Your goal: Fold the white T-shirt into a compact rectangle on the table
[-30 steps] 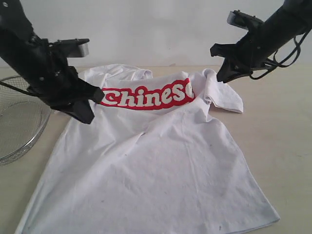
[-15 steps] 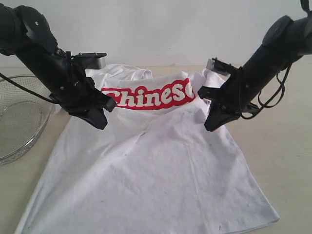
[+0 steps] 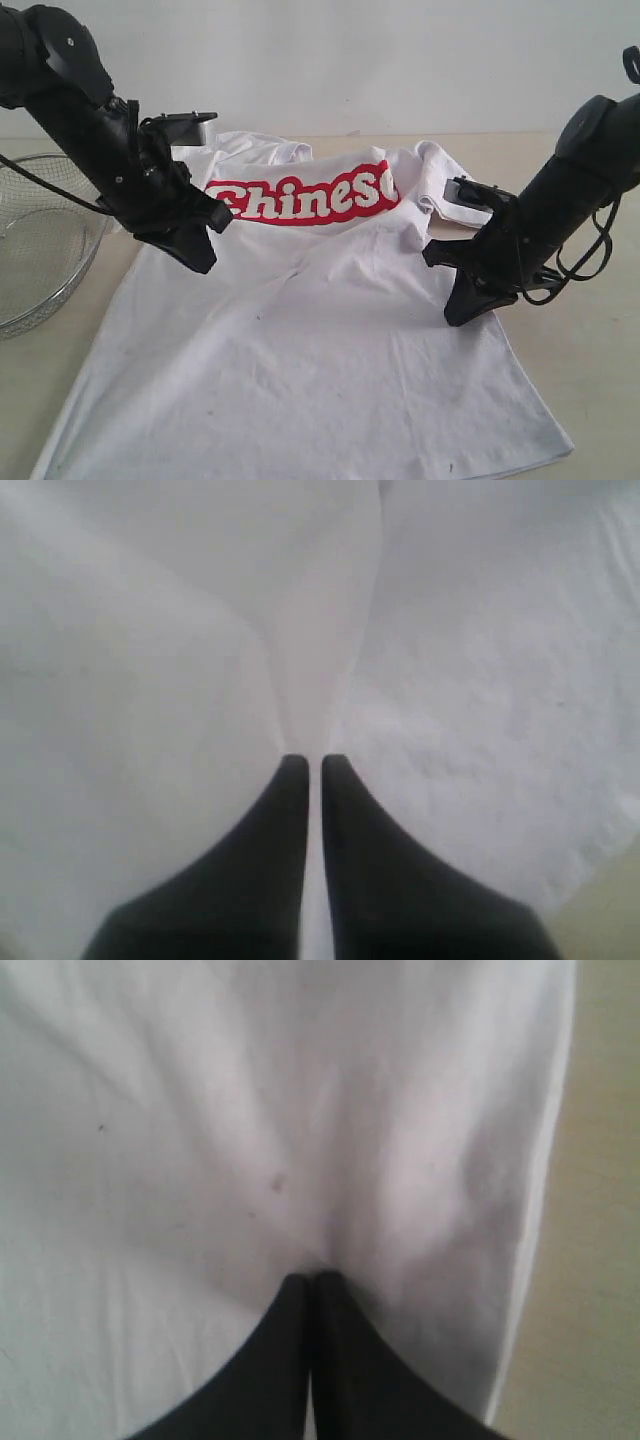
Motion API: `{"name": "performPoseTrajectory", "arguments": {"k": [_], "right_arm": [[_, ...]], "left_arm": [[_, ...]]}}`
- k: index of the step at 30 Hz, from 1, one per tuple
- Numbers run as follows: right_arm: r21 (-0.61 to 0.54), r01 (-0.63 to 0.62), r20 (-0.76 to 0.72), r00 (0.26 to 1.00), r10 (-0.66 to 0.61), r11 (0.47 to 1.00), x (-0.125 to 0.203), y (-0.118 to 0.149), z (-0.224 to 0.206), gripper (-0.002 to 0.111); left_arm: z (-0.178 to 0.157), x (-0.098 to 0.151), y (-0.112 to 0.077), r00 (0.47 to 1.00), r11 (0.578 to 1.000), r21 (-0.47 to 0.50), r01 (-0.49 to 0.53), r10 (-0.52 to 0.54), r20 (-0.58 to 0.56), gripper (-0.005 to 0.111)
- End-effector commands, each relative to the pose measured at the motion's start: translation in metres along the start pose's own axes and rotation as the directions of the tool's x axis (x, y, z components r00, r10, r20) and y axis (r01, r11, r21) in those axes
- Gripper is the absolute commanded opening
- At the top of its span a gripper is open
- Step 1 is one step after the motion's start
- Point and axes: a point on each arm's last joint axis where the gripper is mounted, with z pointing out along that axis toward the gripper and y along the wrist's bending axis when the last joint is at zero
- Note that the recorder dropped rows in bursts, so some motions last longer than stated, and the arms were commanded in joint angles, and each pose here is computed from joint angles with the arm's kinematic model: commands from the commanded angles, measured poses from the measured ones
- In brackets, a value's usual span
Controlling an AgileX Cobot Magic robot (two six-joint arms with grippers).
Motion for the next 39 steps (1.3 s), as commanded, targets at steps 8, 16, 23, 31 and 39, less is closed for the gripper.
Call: {"name": "performPoseTrajectory", "arguments": {"k": [8,16,23,31,39], "right_arm": [[0.1,0.022,-0.087,0.996,-0.013,0.995,0.028,-0.01,0.005,0.0],[0.122,0.027,-0.105,0.994,-0.014,0.992,0.045,-0.005,-0.008,0.0],[0.16,0.023,-0.126,0.992,-0.002,0.987,0.066,-0.008,-0.009,0.0],[0.186,-0.013,-0.149,0.988,0.041,0.983,0.088,-0.016,-0.008,0.0],[0.181,-0.002,-0.173,0.984,0.034,0.983,0.106,-0.009,-0.018,0.0]], "left_arm": [[-0.054,0.004,-0.022,0.992,0.999,-0.021,-0.044,0.046,0.117,0.005],[-0.075,0.009,-0.032,0.986,0.998,-0.025,-0.061,0.064,0.151,0.005],[-0.08,0.015,-0.036,0.991,0.998,-0.008,-0.064,0.064,0.121,0.005],[-0.091,0.019,-0.041,0.988,0.997,-0.009,-0.074,0.074,0.136,0.005],[-0.101,0.025,-0.046,0.988,0.996,-0.004,-0.084,0.084,0.131,0.005]]}}
